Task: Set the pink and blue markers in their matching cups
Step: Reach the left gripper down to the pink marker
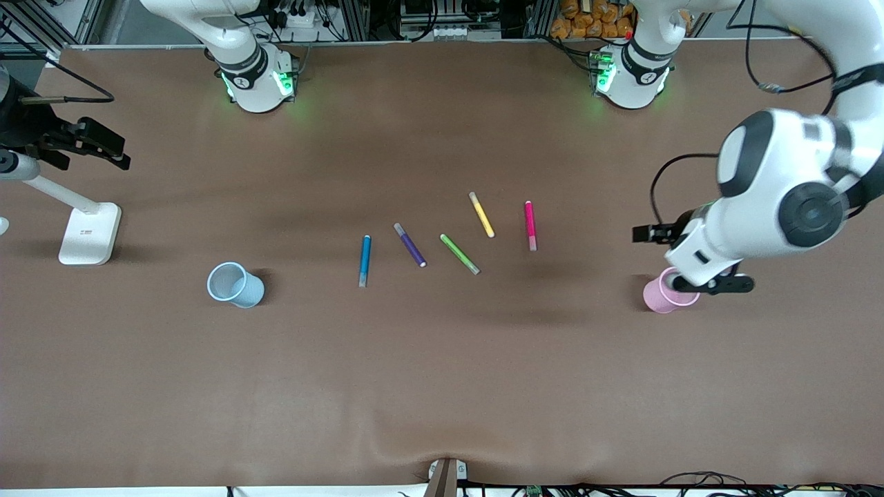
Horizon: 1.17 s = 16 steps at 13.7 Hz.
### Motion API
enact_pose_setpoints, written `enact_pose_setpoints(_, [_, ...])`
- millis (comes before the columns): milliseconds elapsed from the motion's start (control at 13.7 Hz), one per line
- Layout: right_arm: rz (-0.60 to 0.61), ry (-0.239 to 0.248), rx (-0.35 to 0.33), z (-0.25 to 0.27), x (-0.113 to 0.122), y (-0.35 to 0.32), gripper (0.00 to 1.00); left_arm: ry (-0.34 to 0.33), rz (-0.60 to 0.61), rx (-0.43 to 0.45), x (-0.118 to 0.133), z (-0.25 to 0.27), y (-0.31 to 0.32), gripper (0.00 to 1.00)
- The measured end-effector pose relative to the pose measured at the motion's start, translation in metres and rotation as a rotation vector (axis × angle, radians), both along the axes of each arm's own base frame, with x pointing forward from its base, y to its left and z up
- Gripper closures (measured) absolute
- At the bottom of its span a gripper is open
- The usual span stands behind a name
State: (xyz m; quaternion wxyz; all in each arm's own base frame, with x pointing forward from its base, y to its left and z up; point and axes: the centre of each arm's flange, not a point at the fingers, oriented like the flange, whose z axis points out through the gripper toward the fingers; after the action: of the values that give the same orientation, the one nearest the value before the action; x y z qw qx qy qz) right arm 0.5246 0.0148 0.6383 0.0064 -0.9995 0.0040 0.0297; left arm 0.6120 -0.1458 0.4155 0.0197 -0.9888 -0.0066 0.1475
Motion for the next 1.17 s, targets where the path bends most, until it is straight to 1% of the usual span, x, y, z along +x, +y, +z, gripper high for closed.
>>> enact_pose_setpoints(146, [0.003, 0.001, 0.000, -0.001, 0.000, 0.002, 0.00, 0.001, 0.019, 0.014, -0.001, -0.021, -0.031, 0.00])
enact_pose_setpoints(293, [0.003, 0.003, 0.000, -0.002, 0.001, 0.002, 0.00, -0.022, 0.059, -0.009, 0.002, -0.044, -0.063, 0.00])
enact_pose_setpoints(366, [0.003, 0.003, 0.000, -0.002, 0.001, 0.002, 0.00, -0.021, 0.080, -0.021, 0.002, -0.058, -0.074, 0.00])
enact_pose_setpoints(512, [0.004, 0.005, 0.000, -0.003, 0.002, 0.002, 0.00, -0.003, 0.120, -0.017, 0.001, -0.092, -0.093, 0.00])
enact_pose_setpoints(659, [0.005, 0.006, 0.000, -0.004, 0.002, 0.003, 0.00, 0.009, 0.164, 0.006, -0.009, -0.125, -0.114, 0.00])
enact_pose_setpoints(878, [0.007, 0.008, 0.000, -0.006, 0.002, 0.004, 0.00, 0.027, 0.174, 0.035, -0.033, -0.155, -0.137, 0.00])
enact_pose_setpoints(1171, [0.013, 0.010, 0.000, -0.010, 0.003, 0.007, 0.00, -0.015, 0.183, 0.021, -0.053, -0.187, -0.130, 0.00])
